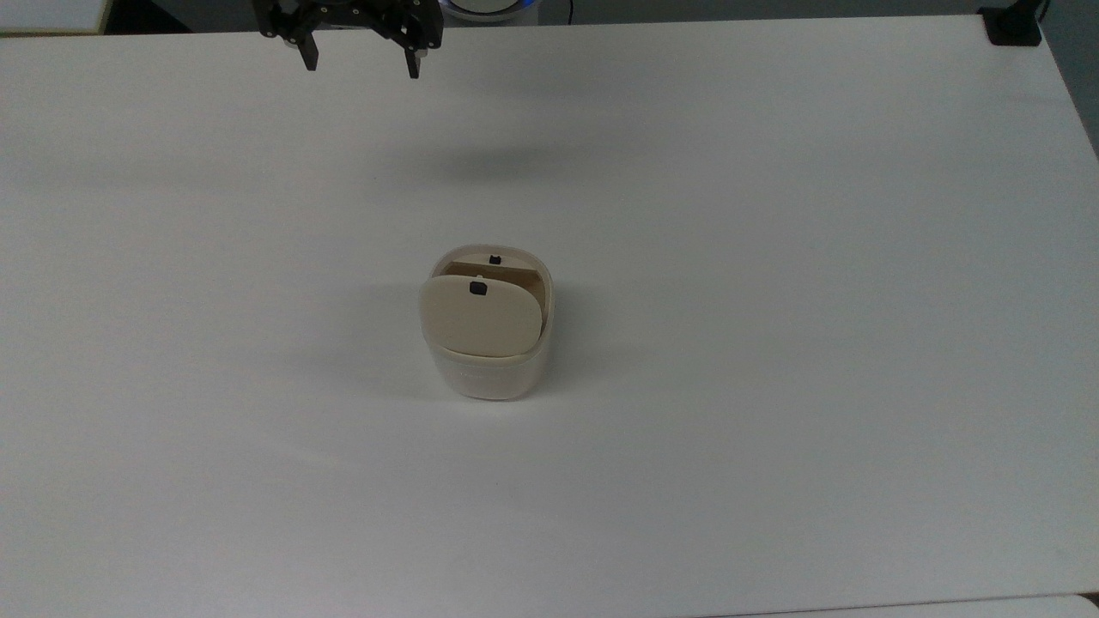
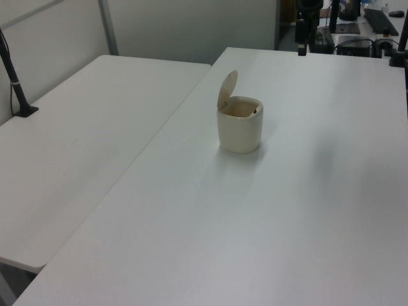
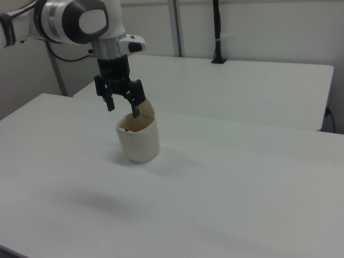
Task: Close the trash bin
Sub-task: 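Move the gripper down toward the open lid of the cream bin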
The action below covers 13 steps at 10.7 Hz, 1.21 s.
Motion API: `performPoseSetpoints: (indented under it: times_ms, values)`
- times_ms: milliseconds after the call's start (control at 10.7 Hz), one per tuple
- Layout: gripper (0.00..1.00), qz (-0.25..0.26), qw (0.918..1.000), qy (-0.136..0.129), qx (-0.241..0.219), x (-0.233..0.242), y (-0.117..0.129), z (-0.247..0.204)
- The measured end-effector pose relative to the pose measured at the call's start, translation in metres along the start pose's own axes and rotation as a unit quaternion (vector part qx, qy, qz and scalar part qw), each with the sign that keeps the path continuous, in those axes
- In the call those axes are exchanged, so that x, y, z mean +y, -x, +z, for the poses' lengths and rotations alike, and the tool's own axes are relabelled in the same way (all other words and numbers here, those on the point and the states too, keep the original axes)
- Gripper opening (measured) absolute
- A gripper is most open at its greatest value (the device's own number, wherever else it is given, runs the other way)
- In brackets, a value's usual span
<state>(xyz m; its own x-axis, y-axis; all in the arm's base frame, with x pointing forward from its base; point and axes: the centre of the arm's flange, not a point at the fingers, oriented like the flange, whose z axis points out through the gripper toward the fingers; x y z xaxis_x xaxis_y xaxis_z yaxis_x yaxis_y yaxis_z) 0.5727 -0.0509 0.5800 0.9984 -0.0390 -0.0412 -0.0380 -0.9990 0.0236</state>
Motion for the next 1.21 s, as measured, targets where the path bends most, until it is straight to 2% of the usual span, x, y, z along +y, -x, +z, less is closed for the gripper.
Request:
performPoseSetpoints:
  times_ms: [654, 841, 934, 1028, 1215]
  values:
    - [1.00, 0.002, 1.0000, 0.000, 0.001, 0.003, -0.001, -0.001]
    - [0.96, 0.000, 1.0000, 0.000, -0.002, -0.001, -0.004, 0.003]
    - [0.87, -0.001, 1.0000, -0.008, -0.001, -0.003, -0.006, 0.003]
    - [0.73, -0.003, 0.9997, -0.024, 0.002, -0.007, -0.009, 0.004]
    - [0.38, -0.001, 0.9983, -0.042, 0.040, -0.013, -0.025, 0.001]
